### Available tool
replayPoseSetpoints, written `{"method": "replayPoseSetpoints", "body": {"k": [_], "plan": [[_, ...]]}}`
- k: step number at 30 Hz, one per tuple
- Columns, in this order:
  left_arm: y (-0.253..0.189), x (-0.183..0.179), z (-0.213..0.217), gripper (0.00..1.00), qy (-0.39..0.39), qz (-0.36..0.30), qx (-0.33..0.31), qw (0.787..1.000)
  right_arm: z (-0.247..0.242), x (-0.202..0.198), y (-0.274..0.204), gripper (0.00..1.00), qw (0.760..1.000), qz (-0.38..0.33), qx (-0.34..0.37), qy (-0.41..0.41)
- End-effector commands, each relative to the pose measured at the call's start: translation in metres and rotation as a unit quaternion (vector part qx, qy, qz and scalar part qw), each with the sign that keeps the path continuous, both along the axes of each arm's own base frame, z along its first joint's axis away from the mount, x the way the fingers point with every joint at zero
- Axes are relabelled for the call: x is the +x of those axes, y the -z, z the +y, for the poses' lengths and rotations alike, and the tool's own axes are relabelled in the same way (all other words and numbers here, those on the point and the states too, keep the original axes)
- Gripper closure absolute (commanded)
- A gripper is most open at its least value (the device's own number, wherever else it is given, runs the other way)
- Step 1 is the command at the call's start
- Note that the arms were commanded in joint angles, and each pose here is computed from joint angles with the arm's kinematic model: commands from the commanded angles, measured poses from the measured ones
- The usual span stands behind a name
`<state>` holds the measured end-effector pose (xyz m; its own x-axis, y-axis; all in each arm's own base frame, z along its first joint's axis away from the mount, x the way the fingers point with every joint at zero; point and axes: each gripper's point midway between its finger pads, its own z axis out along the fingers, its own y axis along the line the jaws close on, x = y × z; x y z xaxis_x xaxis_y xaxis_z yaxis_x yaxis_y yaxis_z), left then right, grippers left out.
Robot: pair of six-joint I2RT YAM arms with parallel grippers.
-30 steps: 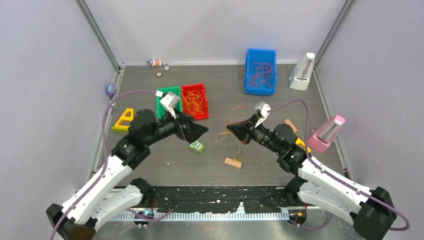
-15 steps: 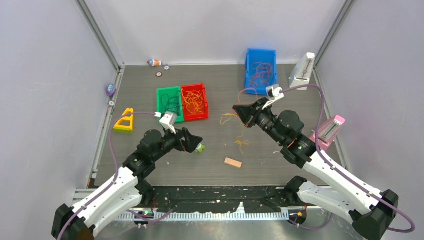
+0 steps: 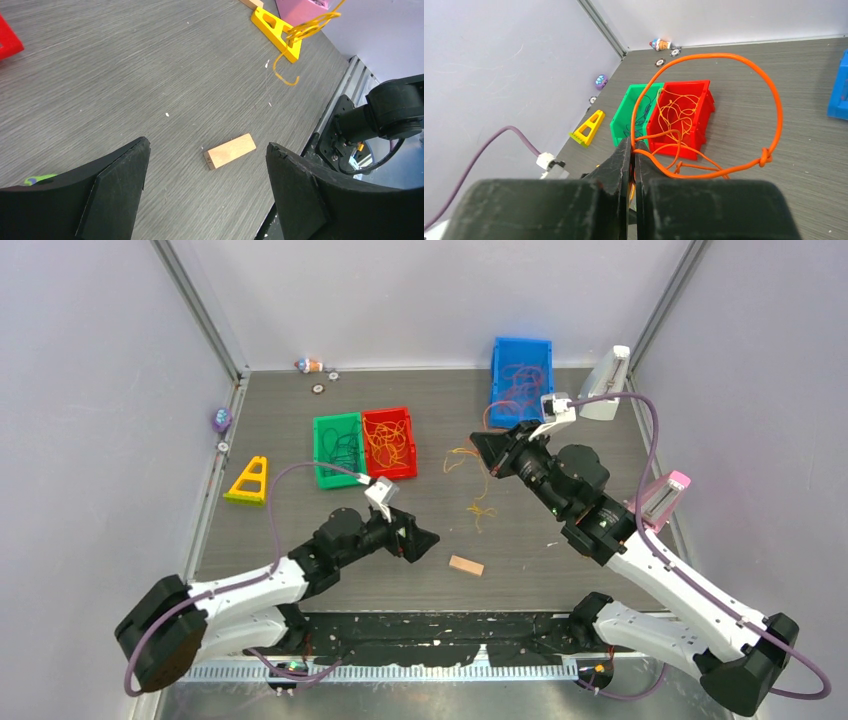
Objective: Untangle the cables
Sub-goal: Untie the cable.
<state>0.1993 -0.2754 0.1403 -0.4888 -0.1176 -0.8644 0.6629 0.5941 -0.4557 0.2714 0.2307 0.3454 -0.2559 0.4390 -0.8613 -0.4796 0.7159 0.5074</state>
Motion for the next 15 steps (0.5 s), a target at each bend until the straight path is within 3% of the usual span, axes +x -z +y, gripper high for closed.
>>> {"method": "replayPoseSetpoints", "body": {"k": [1, 15], "plan": [[-0.049, 0.017, -0.027, 0.14, 0.01, -0.089, -0.056, 0.994, -0.004, 0.001, -0.033, 0.94, 0.999, -0.021, 0.031, 0.012], [-0.119, 0.016, -0.088, 0.16, 0.085, -0.19, -0.112, 0.972, 0.001, 0.0, -0.033, 0.95, 0.999, -0.013, 0.034, -0.001]]}}
